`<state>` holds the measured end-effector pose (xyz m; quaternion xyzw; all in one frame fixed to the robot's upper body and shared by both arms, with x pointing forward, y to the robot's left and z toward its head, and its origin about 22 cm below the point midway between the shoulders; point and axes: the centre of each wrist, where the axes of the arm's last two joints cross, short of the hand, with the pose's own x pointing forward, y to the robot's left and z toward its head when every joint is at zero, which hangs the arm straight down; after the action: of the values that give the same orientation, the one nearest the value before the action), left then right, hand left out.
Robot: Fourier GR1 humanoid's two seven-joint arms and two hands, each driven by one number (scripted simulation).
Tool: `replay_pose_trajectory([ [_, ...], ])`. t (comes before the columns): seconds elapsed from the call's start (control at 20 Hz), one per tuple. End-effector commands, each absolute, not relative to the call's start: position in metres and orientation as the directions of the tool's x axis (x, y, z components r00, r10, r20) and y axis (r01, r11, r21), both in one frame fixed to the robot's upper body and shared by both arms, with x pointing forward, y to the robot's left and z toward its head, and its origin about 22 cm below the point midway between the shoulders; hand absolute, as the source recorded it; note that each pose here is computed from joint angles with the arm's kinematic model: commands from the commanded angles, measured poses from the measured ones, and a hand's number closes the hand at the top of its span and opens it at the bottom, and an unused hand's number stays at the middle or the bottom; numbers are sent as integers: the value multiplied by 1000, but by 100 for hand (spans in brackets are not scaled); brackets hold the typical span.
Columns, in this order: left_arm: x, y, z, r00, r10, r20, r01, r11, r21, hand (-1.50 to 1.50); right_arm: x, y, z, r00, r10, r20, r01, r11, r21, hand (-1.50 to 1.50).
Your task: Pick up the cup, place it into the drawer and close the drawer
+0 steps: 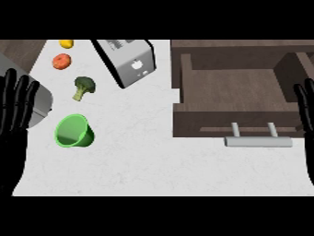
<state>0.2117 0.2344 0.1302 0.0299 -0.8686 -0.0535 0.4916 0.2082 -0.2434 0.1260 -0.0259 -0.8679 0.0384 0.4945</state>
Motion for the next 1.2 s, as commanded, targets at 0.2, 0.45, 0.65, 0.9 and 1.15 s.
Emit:
replay_pose_trajectory([
  [0.2,247,267,135,-524,-124,843,-87,992,92,-150,213,-227,116,-491,33,871,-58,996,-71,-150],
  [0.45,242,256,98,-420,63,905,-59,994,-96,-150,224,-222,128,-414,-59,908,-153,988,-5,-150],
  [0.65,249,262,99,-419,84,904,-48,992,-114,-150,220,-229,134,-421,-57,905,-154,988,-9,-150],
  [0.9,243,257,100,-410,87,908,-37,993,-112,-150,206,-235,116,-414,-30,910,-150,988,-36,-150],
  [1.15,257,251,94,-416,74,906,-68,991,-112,-150,218,-226,113,-413,-42,910,-143,989,-20,-150],
])
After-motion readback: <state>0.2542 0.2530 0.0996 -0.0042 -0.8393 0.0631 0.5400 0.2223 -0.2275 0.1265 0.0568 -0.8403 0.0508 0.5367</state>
